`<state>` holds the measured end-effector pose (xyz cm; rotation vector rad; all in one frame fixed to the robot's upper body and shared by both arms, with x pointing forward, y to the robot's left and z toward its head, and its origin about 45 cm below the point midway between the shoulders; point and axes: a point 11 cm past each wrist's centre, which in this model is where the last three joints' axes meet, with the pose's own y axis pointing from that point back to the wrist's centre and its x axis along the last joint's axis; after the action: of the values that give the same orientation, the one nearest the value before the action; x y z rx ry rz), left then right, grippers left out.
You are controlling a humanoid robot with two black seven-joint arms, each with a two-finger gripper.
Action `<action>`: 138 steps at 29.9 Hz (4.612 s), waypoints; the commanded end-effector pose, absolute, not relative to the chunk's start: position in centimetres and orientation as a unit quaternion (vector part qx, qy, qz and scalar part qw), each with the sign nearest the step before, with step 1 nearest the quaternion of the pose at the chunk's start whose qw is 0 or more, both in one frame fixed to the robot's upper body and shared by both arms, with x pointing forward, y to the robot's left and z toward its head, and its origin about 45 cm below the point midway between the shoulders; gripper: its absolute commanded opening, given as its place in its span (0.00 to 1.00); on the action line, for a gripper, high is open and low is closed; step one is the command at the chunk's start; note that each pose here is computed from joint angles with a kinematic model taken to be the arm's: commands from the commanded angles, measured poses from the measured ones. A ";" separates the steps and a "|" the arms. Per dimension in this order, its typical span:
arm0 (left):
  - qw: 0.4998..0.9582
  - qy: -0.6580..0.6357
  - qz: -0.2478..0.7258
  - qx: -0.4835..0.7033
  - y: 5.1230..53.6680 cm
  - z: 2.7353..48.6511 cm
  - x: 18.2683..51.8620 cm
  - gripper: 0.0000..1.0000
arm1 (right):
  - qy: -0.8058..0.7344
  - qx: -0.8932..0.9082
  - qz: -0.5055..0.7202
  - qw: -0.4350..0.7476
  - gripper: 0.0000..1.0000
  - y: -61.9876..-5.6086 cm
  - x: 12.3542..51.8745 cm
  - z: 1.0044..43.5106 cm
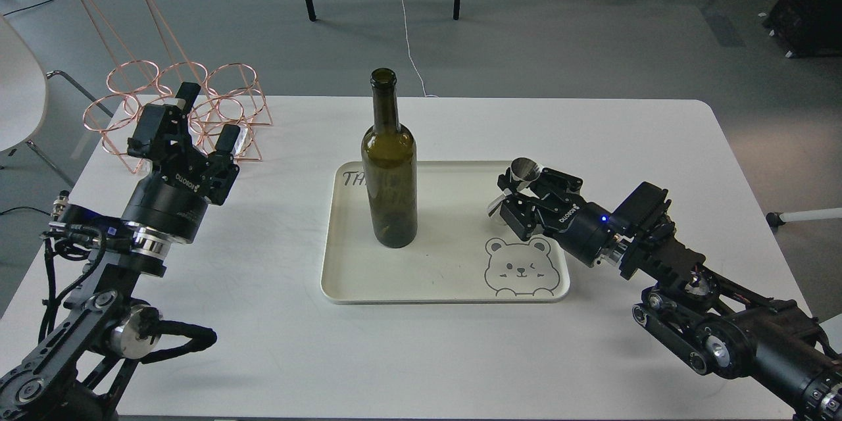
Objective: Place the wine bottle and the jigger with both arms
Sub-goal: 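Grasp the metal jigger with the right gripper and lift it, then carry the jigger off the tray and set it on the table, then reach the left gripper toward the neck of the green wine bottle, then close the left gripper on the bottle neck and lift it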
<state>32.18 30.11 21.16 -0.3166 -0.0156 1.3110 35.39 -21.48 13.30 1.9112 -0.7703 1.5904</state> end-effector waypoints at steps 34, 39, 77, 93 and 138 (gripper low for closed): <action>0.784 -0.008 0.602 -0.150 29.8 21.4 32.0 0.98 | -0.394 0.648 0.474 0.447 0.29 -40.8 32.5 10.5; 0.785 -0.009 0.601 -0.151 29.7 21.5 31.9 0.98 | -0.393 0.659 0.462 0.444 0.34 -40.3 32.1 9.7; 0.798 -0.052 0.581 -0.151 30.2 23.5 31.6 0.98 | -0.637 0.740 0.141 0.162 0.98 -37.4 29.8 23.4; 0.794 -0.489 0.309 0.188 28.8 30.0 29.7 0.98 | -0.616 0.769 -0.164 -0.046 0.98 -30.5 33.3 18.6; 0.742 -0.613 0.123 0.240 17.6 29.0 38.2 0.80 | -0.614 0.774 -0.149 -0.034 0.98 -30.9 33.2 18.6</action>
<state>38.19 17.64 29.09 0.5245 -1.3478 0.2742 33.26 -30.86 18.62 2.4879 -1.9727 -0.4756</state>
